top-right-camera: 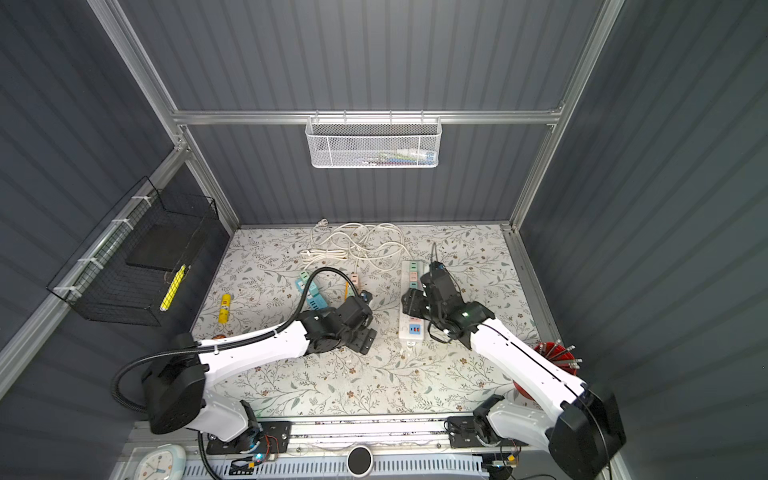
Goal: Insert the plug
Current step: 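Set the teal adapter down near the left gripper and open the right gripper, then grasp the teal adapter with the left gripper and raise it toward the right gripper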
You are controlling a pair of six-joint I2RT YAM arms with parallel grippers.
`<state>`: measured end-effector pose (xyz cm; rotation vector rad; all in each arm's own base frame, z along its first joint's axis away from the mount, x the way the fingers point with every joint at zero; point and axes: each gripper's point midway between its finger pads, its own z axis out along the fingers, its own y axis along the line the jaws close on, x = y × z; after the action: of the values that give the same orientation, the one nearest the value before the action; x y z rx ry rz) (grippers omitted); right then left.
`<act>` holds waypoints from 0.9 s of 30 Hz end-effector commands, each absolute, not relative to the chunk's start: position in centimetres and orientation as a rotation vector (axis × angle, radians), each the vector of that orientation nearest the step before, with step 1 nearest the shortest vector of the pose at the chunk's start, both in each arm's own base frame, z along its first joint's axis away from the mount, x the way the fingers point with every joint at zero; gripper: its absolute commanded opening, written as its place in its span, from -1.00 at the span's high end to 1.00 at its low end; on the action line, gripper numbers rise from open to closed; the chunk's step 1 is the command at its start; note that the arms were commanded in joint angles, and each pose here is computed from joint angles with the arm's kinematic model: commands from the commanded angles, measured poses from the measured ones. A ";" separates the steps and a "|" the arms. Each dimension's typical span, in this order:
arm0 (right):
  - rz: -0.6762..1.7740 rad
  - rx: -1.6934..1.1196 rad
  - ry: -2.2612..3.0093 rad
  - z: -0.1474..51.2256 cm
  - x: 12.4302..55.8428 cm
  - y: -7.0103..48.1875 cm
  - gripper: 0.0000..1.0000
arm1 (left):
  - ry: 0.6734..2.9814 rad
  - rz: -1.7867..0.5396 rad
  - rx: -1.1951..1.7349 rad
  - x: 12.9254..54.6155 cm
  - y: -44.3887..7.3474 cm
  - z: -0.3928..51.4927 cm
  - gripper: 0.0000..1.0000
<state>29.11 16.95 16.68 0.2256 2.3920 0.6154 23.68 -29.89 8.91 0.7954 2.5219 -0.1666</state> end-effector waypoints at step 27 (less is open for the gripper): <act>0.755 0.226 2.446 14.2 27.7 17.7 -0.16 | 2.861 -0.021 0.736 23.7 -27.6 2.0 -0.15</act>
<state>27.75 17.60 14.44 0.2244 2.4443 0.7401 23.83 -27.64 2.55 0.7229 2.8493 -0.0306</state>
